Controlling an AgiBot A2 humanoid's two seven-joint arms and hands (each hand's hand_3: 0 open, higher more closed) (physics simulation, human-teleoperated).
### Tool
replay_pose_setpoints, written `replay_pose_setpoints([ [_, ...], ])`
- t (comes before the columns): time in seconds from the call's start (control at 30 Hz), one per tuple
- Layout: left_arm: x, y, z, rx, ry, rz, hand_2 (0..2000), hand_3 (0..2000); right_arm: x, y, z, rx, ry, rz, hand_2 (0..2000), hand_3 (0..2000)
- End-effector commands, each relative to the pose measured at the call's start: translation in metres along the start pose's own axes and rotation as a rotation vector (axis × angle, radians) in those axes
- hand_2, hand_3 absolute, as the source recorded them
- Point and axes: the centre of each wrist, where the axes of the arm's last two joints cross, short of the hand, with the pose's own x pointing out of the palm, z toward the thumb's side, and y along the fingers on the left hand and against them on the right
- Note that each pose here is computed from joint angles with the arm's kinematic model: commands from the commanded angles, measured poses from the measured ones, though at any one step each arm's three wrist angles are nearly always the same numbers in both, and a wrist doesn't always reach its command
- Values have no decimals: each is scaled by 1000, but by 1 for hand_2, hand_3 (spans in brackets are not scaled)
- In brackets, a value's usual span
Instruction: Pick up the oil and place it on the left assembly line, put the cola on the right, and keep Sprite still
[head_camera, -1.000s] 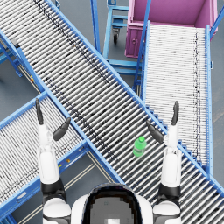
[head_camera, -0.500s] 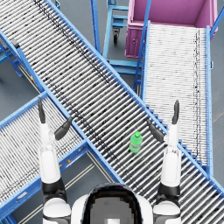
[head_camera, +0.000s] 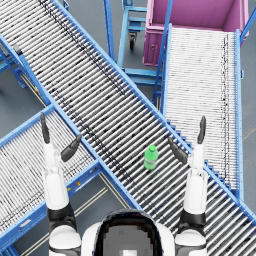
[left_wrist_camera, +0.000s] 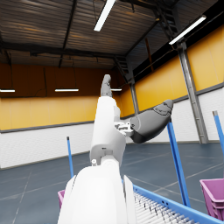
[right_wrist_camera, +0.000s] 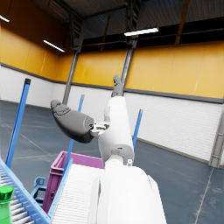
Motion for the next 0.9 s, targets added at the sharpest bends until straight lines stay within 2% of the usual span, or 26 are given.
replay_pose_setpoints([
  [0.03, 0, 0, 1, 3, 0, 1, 0, 0, -1, -2, 3, -13, 1, -3, 0, 0],
  [0.9, 0, -3, -2, -11, -6, 7, 0, 0, 3, 4, -4, 23, -11, 2, 0, 0],
])
